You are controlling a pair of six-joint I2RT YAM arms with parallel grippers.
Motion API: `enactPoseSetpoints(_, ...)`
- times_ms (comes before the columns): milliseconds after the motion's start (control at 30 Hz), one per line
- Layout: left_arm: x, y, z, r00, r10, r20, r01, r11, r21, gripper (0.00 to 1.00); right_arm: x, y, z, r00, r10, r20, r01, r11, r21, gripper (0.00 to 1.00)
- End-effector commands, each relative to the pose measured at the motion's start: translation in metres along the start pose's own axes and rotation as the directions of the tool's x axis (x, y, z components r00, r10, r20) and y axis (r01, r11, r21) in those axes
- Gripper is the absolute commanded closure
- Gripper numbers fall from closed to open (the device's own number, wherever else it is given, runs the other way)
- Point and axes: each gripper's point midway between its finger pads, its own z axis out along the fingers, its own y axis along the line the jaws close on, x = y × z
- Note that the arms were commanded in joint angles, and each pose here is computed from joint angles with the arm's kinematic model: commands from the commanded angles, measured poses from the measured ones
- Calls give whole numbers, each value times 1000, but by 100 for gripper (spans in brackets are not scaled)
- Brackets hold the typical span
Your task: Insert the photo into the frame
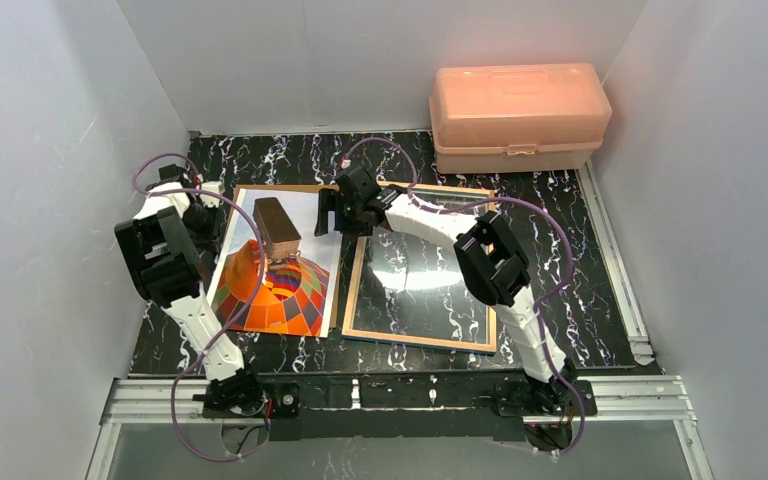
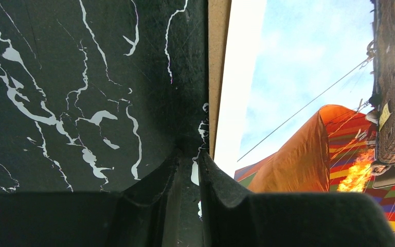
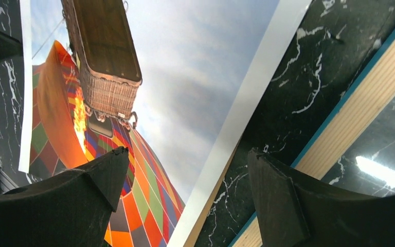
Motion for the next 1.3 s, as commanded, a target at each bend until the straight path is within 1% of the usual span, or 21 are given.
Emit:
enactPoseSetpoints(0, 17, -26, 8, 998, -8, -59, 14, 996, 91, 85, -12, 0, 9, 999, -25, 25, 25, 999, 23, 7)
enactPoseSetpoints(167, 18, -26, 7, 998, -8, -57, 13, 996, 93, 85, -11, -10, 22, 1000, -17, 12, 16, 999, 52, 7)
enactPoseSetpoints(400, 18, -27, 8, 998, -7, -57, 13, 995, 99, 86, -6, -13, 27, 1000, 2, -4, -2, 998, 67, 7)
enactPoseSetpoints(567, 18, -28, 8, 998, -8, -58, 14, 995, 101, 87, 0, -2, 33, 999, 32, -18, -33, 999, -14, 8)
enactPoseSetpoints(667, 19, -28, 9, 998, -8, -60, 14, 995, 101, 87, -3, 6, 30, 1000, 29, -10, -30, 999, -41, 8)
enactPoseSetpoints(833, 20, -28, 10, 998, -9, -64, 15, 995, 102, 88, -15, 20, 18, 999, 16, 35, -13, 997, -80, 8)
enactPoseSetpoints(1033, 20, -28, 10, 998, -8, -65, 15, 995, 102, 89, -22, 22, 8, 998, 2, 66, 3, 997, -73, 8)
enactPoseSetpoints(1267, 19, -27, 9, 998, -6, -64, 12, 995, 100, 89, -20, 22, 3, 997, -25, 74, 29, 998, -52, 8)
